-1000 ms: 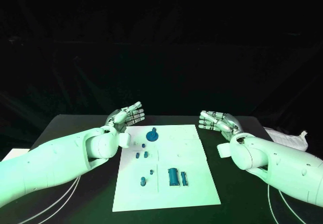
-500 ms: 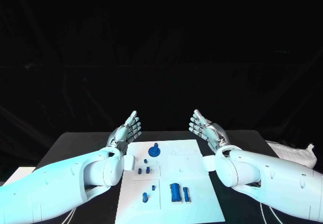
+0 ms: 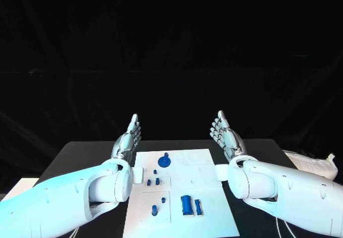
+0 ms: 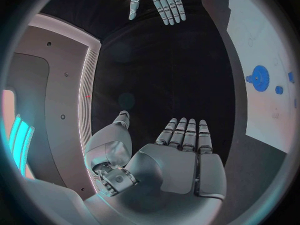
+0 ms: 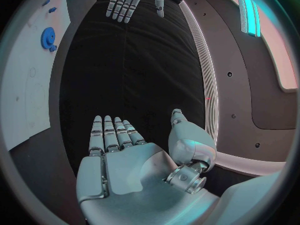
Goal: Assemble the parts on the task board
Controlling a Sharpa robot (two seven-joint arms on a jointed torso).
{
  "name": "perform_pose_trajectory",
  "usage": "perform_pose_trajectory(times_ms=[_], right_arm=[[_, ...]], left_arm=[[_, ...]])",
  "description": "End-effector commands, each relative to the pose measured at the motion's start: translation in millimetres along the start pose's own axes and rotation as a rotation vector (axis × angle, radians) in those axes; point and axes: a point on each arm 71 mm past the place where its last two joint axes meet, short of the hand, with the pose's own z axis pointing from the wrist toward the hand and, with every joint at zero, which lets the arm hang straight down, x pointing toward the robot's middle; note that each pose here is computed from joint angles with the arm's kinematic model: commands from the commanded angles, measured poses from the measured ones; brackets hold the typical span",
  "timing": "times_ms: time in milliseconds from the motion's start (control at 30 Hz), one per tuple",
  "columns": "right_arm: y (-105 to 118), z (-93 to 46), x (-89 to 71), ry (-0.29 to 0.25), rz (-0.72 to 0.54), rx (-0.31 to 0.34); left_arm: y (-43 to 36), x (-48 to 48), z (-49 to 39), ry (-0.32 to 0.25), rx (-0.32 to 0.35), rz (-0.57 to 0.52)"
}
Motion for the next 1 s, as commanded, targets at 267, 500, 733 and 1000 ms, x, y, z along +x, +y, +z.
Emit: perform_pose_trajectory(times_ms=[267, 500, 733, 1000], right_arm=[[1.6, -0.3, -0.5, -0.016, 0.0, -0.019], [1.6, -0.3, -0.5, -0.016, 0.0, -0.019], [1.6, -0.3, -0.5, -0.016, 0.0, -0.019], [1.6, -0.3, -0.5, -0.016, 0.0, -0.019]], left_arm=[[-3.6, -0.1, -0.5, -0.015, 0.043, 0.027], [-3.6, -0.1, -0.5, -0.015, 0.043, 0.027], [-3.6, -0.1, -0.5, -0.015, 0.043, 0.027], [-3.6, -0.1, -0.5, -0.015, 0.043, 0.027]])
